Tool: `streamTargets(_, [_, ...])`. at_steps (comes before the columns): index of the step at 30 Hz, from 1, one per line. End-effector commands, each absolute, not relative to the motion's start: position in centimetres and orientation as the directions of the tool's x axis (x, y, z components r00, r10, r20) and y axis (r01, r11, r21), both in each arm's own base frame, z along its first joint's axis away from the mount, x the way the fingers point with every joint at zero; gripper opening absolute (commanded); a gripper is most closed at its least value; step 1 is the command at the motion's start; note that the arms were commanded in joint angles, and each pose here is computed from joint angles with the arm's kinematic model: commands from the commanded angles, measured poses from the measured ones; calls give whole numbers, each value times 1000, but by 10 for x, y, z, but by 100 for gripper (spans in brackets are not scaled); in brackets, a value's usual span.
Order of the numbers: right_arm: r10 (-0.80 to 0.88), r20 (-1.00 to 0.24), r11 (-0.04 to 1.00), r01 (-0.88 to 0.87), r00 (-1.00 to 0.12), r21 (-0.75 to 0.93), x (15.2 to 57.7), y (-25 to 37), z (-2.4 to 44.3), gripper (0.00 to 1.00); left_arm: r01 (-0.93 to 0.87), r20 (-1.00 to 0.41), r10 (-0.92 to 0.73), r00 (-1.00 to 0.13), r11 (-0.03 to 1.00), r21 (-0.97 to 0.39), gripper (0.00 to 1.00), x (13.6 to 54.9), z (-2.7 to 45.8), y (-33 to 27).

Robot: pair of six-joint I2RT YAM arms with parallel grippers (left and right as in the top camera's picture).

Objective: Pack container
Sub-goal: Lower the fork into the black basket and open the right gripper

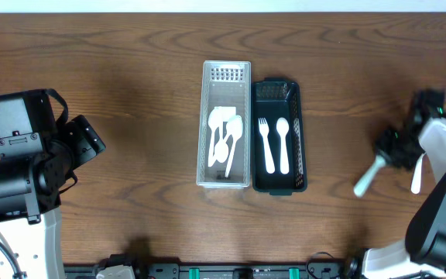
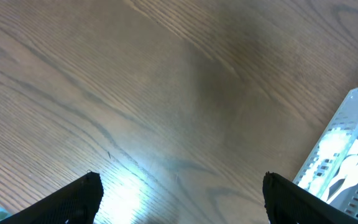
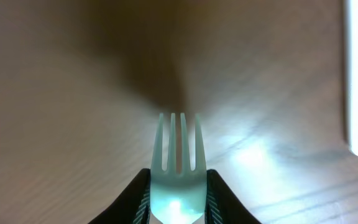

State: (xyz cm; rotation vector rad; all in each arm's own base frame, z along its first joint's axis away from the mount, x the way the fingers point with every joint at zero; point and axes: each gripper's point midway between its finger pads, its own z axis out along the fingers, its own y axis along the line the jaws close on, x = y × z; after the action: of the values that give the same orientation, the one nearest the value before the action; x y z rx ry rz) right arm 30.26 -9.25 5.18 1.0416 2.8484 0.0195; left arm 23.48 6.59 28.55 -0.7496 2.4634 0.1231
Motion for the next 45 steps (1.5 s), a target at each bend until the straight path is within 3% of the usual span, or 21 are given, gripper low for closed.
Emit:
streamTargets(1, [495,-335,869,464,-802,174,354,-42,151,1,-533,-529,-484,-697,843,-69,85,234,284,66])
streamTargets(4, [412,-420,910,346,-808,227,368,9,198,2,-533,-529,-484,-697,843,-69,85,234,284,66])
streamTargets(8, [349,-434,930,249,-831,271,373,67,209,2,-533,-528,-484,-698,843,-68,85,234,284,66])
streamTargets(14, [206,-351,968,137,-913,212,370,132,162,3,-533,-528,-484,-698,843,-68,85,234,284,66])
streamTargets(24, [66,-187,996,52,-980,79,370,166,61,7,-533,-528,-484,-698,843,-68,85,234,284,66])
streamTargets(26, [44,-184,997,31,-982,73,371,168,56,18,-533,-528,-484,-698,843,-68,85,234,284,66])
streamTargets(28, [28,-188,997,15,-982,72,372,169,55,43,-533,-528,-484,-698,843,-68,85,234,284,66])
streamTargets(30, [21,-198,997,6,-980,75,373,170,58,54,-533,-528,-484,-698,843,-68,85,234,284,66])
streamTargets(35, [-3,-245,996,-25,-970,88,380,171,90,56,-533,-528,-484,-698,843,-68,85,234,284,66])
streamTargets(39, [44,-376,997,14,-926,81,398,148,162,59,-533,-528,-484,-698,843,-68,85,234,284,66])
streamTargets(43, [182,-530,983,168,-829,74,406,78,245,79,-533,-528,-484,-698,843,-68,85,234,284,66])
streamTargets(45, [248,-565,966,249,-787,77,400,36,267,82,-533,-528,-484,-698,843,-68,85,234,284,66])
